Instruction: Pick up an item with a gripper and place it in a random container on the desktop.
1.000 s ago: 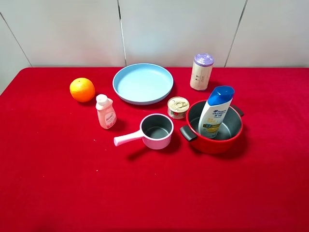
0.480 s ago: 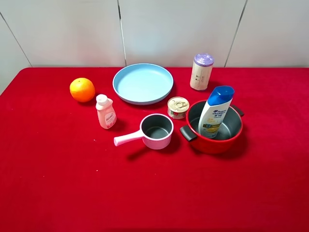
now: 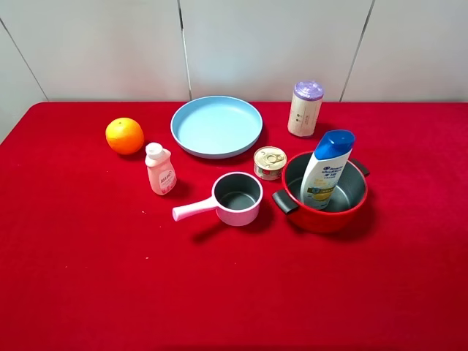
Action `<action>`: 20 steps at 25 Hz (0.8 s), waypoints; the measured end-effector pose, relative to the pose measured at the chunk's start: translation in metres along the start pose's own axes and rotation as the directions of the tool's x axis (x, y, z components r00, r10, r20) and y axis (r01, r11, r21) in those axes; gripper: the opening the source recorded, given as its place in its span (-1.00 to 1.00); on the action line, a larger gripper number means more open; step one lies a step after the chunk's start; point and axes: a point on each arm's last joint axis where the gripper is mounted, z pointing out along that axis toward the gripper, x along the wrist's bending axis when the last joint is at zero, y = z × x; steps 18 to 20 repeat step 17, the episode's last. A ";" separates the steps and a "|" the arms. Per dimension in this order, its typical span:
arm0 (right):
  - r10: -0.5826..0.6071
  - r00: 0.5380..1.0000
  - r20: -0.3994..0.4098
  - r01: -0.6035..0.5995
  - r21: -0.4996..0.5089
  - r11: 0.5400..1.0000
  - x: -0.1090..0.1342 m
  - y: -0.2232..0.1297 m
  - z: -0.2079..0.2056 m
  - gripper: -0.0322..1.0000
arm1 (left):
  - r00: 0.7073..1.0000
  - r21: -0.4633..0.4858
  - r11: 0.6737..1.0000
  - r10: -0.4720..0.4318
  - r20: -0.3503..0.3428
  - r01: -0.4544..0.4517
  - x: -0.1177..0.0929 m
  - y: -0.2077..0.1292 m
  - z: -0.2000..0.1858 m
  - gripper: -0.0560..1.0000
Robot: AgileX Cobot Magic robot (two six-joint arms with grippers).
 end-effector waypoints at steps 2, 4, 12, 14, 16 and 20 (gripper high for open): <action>0.000 1.000 0.000 0.000 0.000 1.000 0.000 0.000 0.000 0.41 | 1.000 0.000 1.000 -0.001 -0.001 0.001 0.000 0.000 0.000 0.98; 0.000 1.000 0.000 0.000 0.000 1.000 0.000 0.000 0.000 0.41 | 1.000 0.000 1.000 -0.001 -0.001 0.001 0.000 0.000 0.000 0.98; 0.000 1.000 0.000 0.000 0.000 1.000 0.000 0.000 0.000 0.41 | 1.000 0.000 1.000 -0.001 -0.001 0.001 0.000 0.000 0.000 0.98; 0.001 1.000 -0.001 -0.001 0.000 1.000 0.000 0.000 0.000 0.41 | 1.000 0.000 1.000 -0.001 -0.001 0.001 0.000 0.000 0.000 0.98; 0.001 1.000 -0.001 -0.001 0.000 1.000 0.000 0.000 0.000 0.41 | 1.000 0.000 1.000 -0.001 -0.001 0.001 0.000 0.000 0.000 0.98; 0.001 1.000 -0.001 -0.001 0.000 1.000 0.000 0.000 0.000 0.41 | 1.000 0.000 1.000 -0.001 -0.001 0.001 0.000 0.000 0.000 0.98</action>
